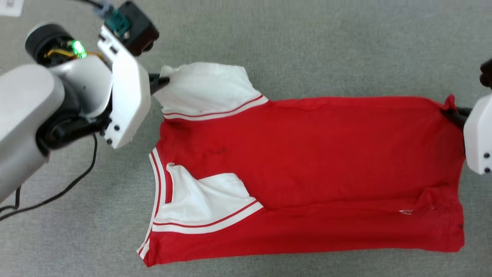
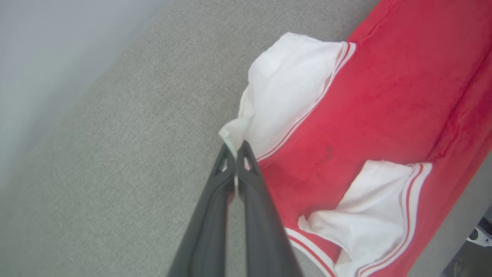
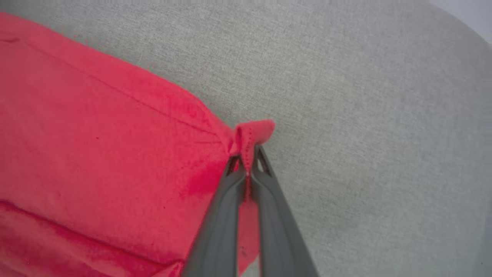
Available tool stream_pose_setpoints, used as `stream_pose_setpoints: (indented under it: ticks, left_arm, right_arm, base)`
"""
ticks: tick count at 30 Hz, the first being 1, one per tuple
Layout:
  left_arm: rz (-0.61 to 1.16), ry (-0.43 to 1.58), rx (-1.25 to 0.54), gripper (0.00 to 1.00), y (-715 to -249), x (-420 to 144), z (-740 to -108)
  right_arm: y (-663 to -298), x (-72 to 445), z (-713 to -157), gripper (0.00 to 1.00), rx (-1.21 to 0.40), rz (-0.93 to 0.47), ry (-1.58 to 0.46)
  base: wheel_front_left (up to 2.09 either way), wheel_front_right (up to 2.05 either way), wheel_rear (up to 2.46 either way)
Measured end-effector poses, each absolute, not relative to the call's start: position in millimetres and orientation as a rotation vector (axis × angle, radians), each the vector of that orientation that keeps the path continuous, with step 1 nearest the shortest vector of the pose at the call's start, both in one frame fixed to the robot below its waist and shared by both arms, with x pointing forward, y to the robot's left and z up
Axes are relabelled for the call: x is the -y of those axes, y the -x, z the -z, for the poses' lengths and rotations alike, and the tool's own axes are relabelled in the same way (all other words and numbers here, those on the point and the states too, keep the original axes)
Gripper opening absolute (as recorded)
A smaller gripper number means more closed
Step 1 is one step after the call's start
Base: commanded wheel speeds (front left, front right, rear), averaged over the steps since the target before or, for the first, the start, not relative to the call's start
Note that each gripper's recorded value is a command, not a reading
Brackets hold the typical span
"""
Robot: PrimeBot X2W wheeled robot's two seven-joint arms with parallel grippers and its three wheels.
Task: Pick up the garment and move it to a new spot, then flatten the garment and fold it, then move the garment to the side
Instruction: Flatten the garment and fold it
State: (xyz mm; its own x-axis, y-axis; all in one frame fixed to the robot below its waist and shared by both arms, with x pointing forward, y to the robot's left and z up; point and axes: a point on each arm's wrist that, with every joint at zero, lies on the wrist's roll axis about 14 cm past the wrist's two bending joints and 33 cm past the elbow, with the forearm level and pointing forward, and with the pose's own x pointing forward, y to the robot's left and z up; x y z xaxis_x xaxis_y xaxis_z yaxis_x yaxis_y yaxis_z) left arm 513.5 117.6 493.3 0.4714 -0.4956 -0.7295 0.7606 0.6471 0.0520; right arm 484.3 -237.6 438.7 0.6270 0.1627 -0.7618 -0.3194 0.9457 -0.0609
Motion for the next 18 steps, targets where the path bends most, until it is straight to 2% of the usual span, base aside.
stream_pose_setpoints:
  ticks: [10,18]
  left_arm:
    - [0.798,-0.388,-0.743,0.00,-450,-132,-503]
    - [0.811,-0.330,-0.864,0.00,-383,-140,-470]
  right_arm:
    - [-432,248,-455,0.00,-0.801,-0.277,0.198]
    - [-396,244,-440,0.00,-0.828,-0.300,0.176]
  base:
    - [0.00,0.00,0.00]
    - [0.00,0.00,0.00]
